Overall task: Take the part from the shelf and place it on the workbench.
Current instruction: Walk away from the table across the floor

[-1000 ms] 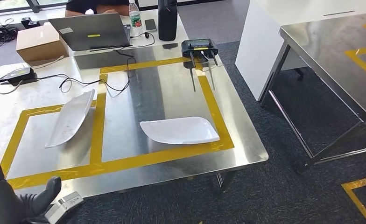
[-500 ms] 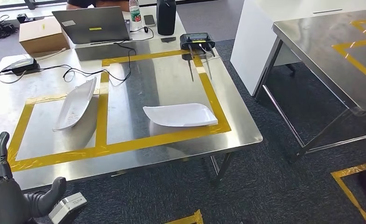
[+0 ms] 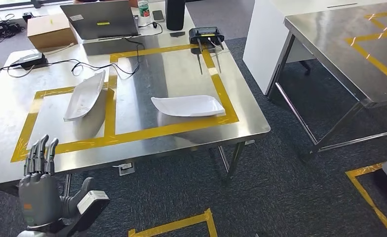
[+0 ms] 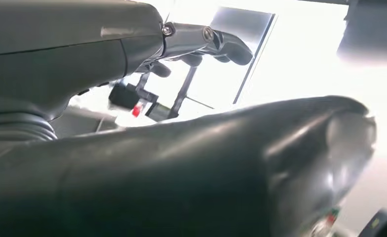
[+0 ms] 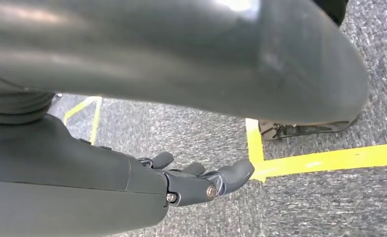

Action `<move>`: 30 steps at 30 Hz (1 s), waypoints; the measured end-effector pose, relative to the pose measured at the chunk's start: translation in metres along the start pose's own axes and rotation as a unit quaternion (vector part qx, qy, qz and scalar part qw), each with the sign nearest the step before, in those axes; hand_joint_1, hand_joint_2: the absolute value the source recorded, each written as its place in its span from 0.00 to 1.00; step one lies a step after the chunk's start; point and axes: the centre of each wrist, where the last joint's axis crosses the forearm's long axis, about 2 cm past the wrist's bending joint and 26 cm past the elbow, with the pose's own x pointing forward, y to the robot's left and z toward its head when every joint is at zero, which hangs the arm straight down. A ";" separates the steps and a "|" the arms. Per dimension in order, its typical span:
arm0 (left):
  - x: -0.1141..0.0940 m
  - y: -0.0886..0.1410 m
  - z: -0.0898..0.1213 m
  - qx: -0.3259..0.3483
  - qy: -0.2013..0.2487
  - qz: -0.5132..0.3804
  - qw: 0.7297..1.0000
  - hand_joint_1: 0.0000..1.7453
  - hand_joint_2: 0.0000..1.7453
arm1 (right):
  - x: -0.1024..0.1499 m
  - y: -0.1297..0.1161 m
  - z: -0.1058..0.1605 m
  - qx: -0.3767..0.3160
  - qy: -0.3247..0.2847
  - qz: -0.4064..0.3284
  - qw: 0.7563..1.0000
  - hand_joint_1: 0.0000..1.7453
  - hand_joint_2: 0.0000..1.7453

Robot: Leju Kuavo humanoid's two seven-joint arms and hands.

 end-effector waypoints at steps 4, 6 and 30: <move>-0.031 -0.067 0.028 -0.118 0.079 0.043 0.989 0.00 0.00 | 0.000 0.000 0.000 0.000 0.002 0.006 1.000 0.00 0.00; -0.046 -0.097 0.056 -0.171 0.127 0.059 0.975 0.00 0.00 | 0.000 0.001 0.000 0.001 0.005 0.008 1.000 0.00 0.00; -0.069 -0.139 0.240 -0.453 0.601 0.263 0.604 0.00 0.00 | 0.002 -0.003 0.000 -0.001 0.027 0.032 0.999 0.00 1.00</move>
